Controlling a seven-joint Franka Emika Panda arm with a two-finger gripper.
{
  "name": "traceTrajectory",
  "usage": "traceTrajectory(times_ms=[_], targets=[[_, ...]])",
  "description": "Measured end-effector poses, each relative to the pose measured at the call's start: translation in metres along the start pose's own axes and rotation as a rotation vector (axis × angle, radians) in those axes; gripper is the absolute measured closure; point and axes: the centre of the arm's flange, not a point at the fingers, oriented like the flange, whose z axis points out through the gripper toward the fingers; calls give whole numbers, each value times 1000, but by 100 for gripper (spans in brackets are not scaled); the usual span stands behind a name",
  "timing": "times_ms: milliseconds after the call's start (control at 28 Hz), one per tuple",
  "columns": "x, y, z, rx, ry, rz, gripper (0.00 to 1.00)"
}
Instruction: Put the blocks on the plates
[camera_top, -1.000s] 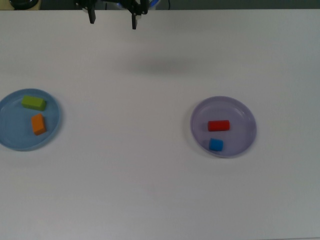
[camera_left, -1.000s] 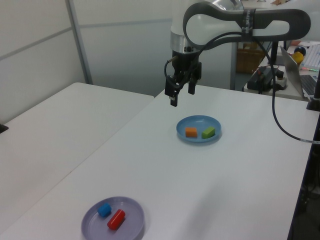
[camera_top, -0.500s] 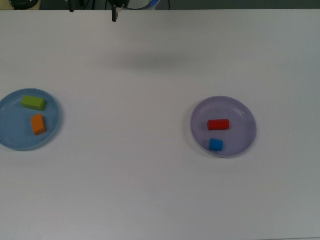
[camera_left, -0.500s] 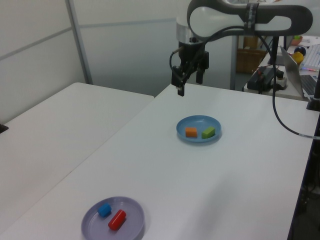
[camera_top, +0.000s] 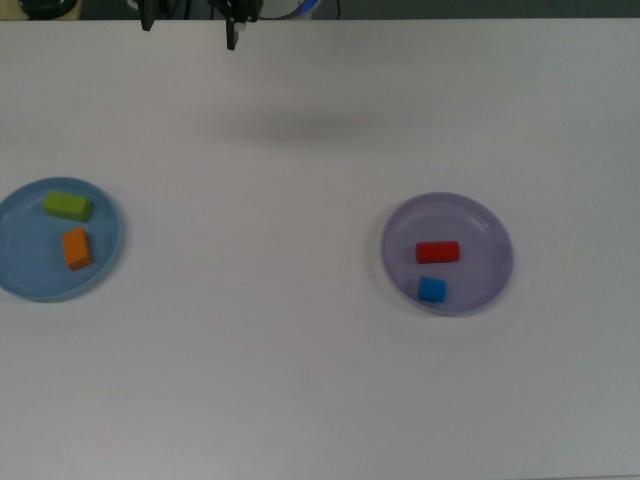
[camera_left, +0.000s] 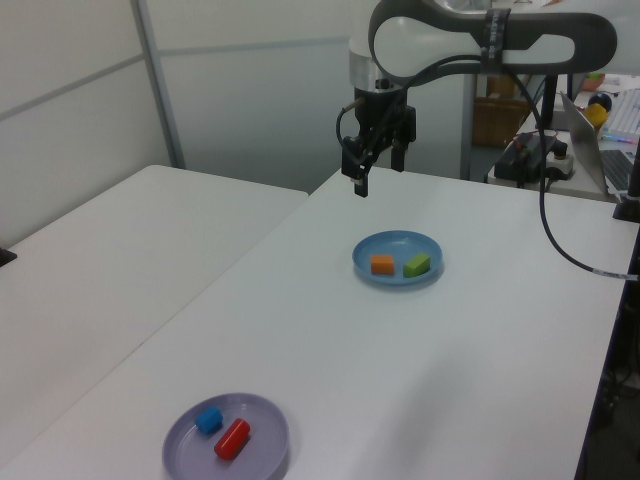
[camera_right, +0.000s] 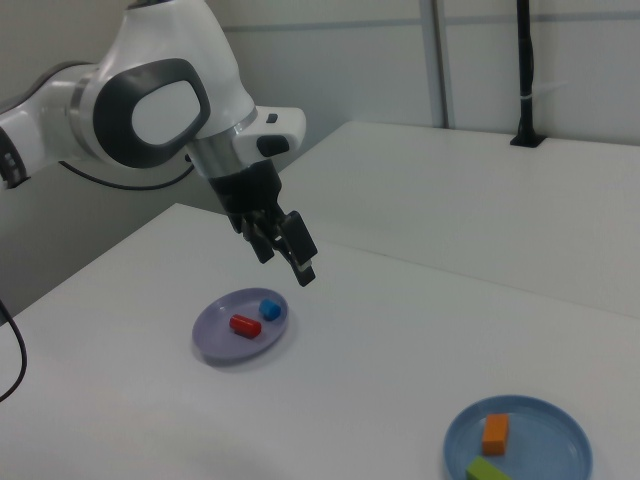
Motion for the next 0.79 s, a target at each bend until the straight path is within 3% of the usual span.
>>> traceTrajectory(times_ms=[464, 786], targets=[[3, 3, -3, 10, 7, -186, 0], [3, 4, -4, 17, 9, -208, 0]])
